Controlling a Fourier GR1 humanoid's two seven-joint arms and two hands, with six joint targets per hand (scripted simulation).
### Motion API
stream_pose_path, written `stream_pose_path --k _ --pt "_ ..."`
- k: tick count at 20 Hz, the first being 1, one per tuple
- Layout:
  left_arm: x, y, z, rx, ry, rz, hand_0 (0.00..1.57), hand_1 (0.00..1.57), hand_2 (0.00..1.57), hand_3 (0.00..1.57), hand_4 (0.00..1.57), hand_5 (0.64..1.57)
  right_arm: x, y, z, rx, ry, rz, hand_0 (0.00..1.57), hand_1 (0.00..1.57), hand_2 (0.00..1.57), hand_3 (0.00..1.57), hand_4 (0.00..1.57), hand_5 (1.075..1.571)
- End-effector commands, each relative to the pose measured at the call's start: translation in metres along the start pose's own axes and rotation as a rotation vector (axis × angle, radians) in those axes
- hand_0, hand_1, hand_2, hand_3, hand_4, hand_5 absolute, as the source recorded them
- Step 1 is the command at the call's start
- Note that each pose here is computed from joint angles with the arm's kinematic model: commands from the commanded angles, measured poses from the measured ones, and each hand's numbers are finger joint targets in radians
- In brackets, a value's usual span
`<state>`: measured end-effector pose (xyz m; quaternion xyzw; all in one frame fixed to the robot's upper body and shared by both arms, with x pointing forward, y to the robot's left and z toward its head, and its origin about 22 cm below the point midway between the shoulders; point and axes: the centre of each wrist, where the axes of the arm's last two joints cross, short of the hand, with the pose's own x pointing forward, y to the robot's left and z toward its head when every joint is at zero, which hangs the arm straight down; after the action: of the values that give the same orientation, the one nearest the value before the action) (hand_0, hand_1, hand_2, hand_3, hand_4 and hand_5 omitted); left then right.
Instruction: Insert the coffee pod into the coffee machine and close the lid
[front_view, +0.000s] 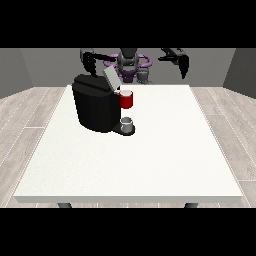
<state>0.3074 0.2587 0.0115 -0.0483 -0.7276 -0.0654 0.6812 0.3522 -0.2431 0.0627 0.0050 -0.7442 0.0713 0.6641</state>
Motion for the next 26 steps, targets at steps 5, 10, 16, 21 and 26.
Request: stream_pose_path --k 5,10,16,21,26 --pt "0.02 0.0 -0.001 0.044 -0.037 -0.014 0.0 0.0 0.0 0.0 0.0 1.571 0.007 0.016 -0.023 0.047 -0.004 0.039 0.0 0.0 0.0 0.0 0.0 1.571" --pt "0.016 0.015 0.006 0.051 -0.032 -0.014 0.0 0.0 0.0 0.0 0.0 1.571 0.012 0.014 -0.032 0.062 -0.022 0.062 0.0 0.0 0.0 0.0 0.0 1.571" --pt "0.0 0.012 0.014 0.052 -0.023 -0.021 0.0 0.0 0.0 0.0 0.0 1.571 0.011 0.019 -0.037 0.087 -0.009 0.064 0.0 0.0 0.0 0.0 0.0 1.571" --pt "0.017 0.027 0.007 0.058 -0.036 -0.041 0.0 0.0 0.0 0.0 0.0 1.571 0.011 0.034 -0.044 0.098 -0.044 0.061 0.0 0.0 0.0 0.0 0.0 1.571" --pt "0.02 -0.003 0.006 0.026 -0.066 -0.034 0.0 0.0 0.0 0.0 0.14 1.571 0.009 0.034 -0.051 0.068 -0.059 0.074 0.0 0.0 0.0 0.0 0.0 1.571"
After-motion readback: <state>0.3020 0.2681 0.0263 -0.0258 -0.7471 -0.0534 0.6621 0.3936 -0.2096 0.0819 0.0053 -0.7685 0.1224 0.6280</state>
